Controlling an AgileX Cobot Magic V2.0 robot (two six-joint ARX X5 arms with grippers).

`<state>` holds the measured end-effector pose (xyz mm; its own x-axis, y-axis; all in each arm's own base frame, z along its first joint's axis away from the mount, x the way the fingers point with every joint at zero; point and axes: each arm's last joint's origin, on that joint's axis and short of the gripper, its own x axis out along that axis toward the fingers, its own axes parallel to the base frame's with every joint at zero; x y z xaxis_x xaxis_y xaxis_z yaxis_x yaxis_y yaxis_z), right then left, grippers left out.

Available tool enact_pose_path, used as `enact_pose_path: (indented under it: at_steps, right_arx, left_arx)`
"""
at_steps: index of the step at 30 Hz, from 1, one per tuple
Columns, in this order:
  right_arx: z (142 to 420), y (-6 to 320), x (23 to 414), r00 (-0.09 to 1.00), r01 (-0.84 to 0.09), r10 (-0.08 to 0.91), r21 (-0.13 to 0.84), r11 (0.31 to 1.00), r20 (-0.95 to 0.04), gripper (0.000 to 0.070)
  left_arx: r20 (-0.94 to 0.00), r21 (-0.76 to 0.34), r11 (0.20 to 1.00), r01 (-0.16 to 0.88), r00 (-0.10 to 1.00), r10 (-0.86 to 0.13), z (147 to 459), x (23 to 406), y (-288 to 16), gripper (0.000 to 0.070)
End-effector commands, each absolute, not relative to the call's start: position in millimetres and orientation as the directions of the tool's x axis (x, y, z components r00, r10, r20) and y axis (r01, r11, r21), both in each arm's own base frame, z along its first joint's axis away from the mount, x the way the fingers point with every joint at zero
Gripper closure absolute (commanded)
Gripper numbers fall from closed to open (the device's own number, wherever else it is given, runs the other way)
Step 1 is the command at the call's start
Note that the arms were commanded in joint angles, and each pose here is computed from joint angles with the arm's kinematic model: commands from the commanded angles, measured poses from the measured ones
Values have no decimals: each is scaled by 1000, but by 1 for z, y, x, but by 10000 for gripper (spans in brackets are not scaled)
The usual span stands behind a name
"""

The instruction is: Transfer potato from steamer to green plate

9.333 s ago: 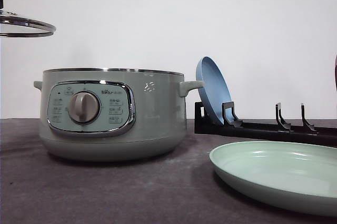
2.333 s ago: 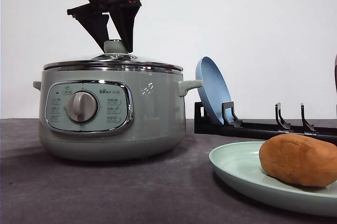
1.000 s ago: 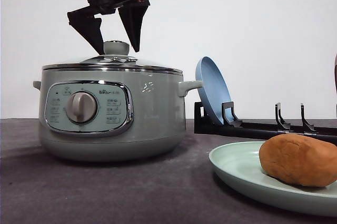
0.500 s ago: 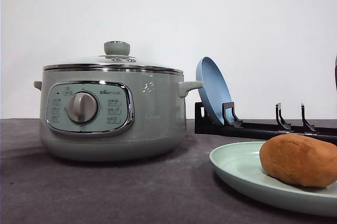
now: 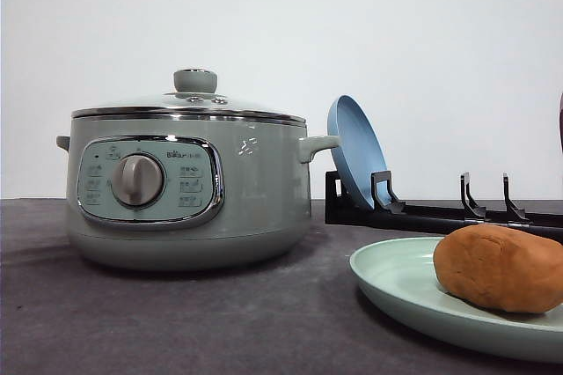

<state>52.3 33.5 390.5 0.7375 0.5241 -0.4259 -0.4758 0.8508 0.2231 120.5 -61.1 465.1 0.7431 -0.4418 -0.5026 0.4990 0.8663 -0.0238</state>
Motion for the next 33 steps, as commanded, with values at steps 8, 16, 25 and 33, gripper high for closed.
enact_pose_path:
  at_steps: [8, 16, 25, 33]
  right_arx:
    - [388, 33, 50, 727, -494, 527, 197, 847, -441, 1]
    - [366, 30, 46, 720, -480, 517, 206, 853, -463, 1]
    - [350, 32, 50, 694, -465, 512, 228, 855, -505, 21]
    - [350, 33, 49, 689, -469, 522, 240, 850, -503, 688]
  left_arx:
    - [-391, -48, 868, 494, 791, -471, 398, 74, -39, 144]
    - [-397, -71, 872, 484, 788, -470, 373, 56, -30, 145]
    - [-383, -94, 875, 476, 794, -473, 374, 58, -31, 222]
    - [-391, -99, 875, 473, 790, -472, 373, 57, -31, 700]
